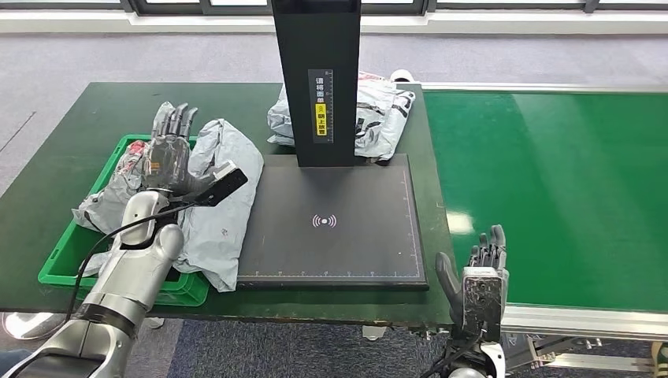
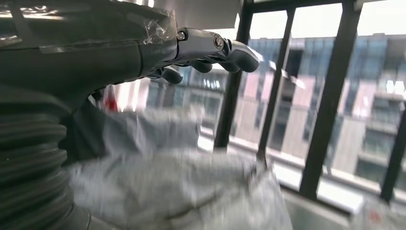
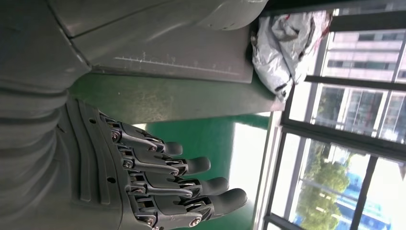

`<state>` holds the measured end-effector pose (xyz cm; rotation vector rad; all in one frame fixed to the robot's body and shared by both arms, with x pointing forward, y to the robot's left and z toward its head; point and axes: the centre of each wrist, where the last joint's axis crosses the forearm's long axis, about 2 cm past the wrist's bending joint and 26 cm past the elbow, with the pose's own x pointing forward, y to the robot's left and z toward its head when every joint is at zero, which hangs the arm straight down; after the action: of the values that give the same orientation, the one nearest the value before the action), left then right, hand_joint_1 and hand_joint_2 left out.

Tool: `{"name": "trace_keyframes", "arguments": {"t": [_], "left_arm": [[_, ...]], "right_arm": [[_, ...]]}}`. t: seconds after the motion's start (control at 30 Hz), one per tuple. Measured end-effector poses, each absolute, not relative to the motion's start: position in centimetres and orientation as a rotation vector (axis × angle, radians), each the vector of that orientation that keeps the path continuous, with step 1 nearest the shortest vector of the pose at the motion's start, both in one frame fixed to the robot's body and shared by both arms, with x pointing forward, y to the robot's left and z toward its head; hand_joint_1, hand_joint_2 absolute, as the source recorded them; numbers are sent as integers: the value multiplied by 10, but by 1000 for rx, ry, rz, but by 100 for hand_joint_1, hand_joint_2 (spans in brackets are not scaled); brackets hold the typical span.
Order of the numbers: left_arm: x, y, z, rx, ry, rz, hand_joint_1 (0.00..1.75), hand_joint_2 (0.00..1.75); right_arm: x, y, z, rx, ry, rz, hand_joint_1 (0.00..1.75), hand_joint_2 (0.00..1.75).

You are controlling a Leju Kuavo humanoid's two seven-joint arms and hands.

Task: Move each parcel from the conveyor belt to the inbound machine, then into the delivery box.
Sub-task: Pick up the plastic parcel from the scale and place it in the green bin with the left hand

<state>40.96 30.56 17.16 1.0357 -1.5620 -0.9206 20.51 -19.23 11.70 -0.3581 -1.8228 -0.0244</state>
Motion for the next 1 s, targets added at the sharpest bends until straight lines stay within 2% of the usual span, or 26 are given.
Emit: {"name": "trace_keyframes", "arguments": {"t": [0.07,0.2,0.53,0.67,1.0], "left_arm": [[404,299,165,877,-1534,-991,0,0],[389,289,151,717,-1443,-1135,0,0],[374,299,132,751,-1234,-1262,2,0],[372,305,125,761,-1173,-1300,174,0],[379,306,126,854,-1136,-1327,175,0]], "right_arm": [[205,-193,118,-352,-1822,-4,0,175],[205,-194,118,-344,-1821,23,0,175],[208,-194,119,-326,-1822,56,0,175],[211,-194,120,-323,-1823,60,0,175],[213,-193,121,-326,-1821,67,0,175]]}}
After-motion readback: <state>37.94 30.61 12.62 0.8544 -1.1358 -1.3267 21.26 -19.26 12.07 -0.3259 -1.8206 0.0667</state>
